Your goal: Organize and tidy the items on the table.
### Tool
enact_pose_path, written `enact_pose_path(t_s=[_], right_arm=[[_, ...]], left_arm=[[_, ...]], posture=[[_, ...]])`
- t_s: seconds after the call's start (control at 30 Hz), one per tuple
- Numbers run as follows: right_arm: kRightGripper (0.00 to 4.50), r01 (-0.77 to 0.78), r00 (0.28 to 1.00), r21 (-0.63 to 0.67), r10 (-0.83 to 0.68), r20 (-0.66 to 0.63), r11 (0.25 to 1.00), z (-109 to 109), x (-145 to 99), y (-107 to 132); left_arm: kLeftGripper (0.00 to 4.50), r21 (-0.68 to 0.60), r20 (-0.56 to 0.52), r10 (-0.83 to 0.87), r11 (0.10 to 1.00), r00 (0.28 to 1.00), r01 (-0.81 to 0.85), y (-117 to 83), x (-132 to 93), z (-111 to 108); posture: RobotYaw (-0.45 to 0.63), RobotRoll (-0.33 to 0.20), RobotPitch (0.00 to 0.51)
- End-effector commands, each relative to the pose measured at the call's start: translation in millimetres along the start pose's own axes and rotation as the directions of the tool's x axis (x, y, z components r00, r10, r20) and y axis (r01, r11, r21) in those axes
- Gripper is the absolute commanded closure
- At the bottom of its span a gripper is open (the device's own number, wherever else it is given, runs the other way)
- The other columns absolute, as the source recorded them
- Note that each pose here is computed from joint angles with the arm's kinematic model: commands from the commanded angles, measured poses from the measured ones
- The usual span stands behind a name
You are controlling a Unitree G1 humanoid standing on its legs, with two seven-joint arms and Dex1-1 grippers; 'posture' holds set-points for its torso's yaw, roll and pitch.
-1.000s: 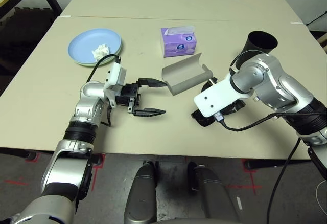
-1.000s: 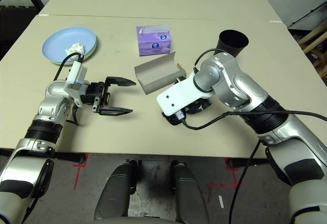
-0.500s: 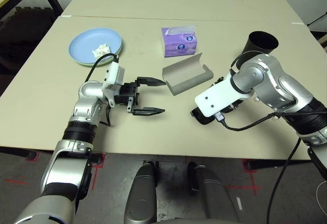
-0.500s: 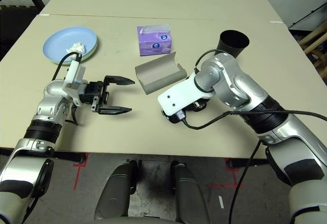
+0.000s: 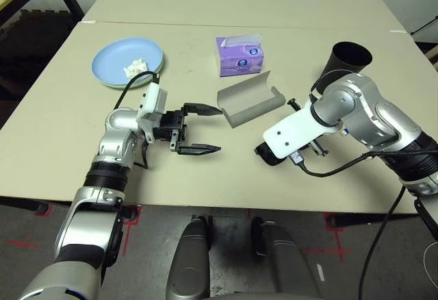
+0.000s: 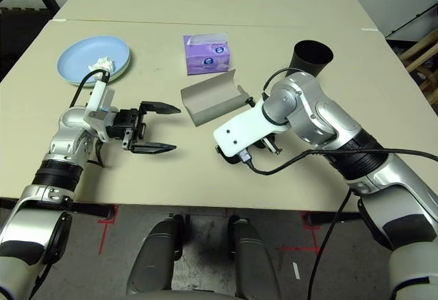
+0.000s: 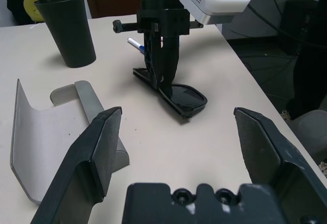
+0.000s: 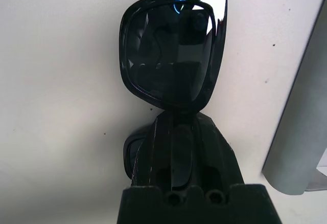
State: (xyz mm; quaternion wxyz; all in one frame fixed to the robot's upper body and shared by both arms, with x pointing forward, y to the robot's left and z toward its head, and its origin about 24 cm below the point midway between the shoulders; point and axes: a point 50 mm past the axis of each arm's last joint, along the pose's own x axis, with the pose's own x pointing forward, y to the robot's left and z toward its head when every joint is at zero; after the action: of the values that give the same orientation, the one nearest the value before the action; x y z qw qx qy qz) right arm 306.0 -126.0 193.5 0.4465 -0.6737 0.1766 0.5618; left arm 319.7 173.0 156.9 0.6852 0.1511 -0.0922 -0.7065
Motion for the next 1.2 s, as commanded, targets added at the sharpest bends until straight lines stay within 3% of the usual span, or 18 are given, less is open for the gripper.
enact_pose_path(t_s=[0.03, 0.27, 0.43, 0.73, 1.2], right_arm=[[4.08, 0.042, 0.999, 0.01, -0.042, -0.007, 0.999, -2.2, -16.9, -2.8], [4.08, 0.125, 0.992, 0.019, -0.125, 0.014, 0.992, 0.3, -41.9, -11.5], [4.08, 0.262, 0.964, 0.038, -0.263, 0.041, 0.964, 4.2, -51.6, -34.9], [4.08, 0.413, 0.91, -0.023, -0.412, 0.034, 0.91, 3.3, -24.4, -60.0], [4.08, 0.464, 0.886, -0.106, -0.463, 0.033, 0.88, 8.9, -4.2, -83.3]], left_arm=[[0.0, -0.002, -0.026, -0.03, 1.0, 0.999, 0.03, 0.3, 2.2, -1.0], [0.0, -0.005, -0.031, -0.039, 0.999, 0.999, 0.039, 1.7, 2.9, -0.5], [0.0, -0.008, -0.036, -0.039, 0.999, 0.999, 0.039, 2.4, 1.2, -0.5], [0.0, -0.018, -0.048, -0.032, 0.999, 0.998, 0.031, 0.1, -4.3, 0.3], [0.0, -0.02, -0.056, -0.026, 0.999, 0.998, 0.025, -2.6, -7.4, 2.2]], posture=[[0.13, 0.0, 0.206], [0.12, 0.0, 0.201], [0.11, 0.0, 0.205], [0.13, 0.0, 0.213], [0.16, 0.0, 0.213]])
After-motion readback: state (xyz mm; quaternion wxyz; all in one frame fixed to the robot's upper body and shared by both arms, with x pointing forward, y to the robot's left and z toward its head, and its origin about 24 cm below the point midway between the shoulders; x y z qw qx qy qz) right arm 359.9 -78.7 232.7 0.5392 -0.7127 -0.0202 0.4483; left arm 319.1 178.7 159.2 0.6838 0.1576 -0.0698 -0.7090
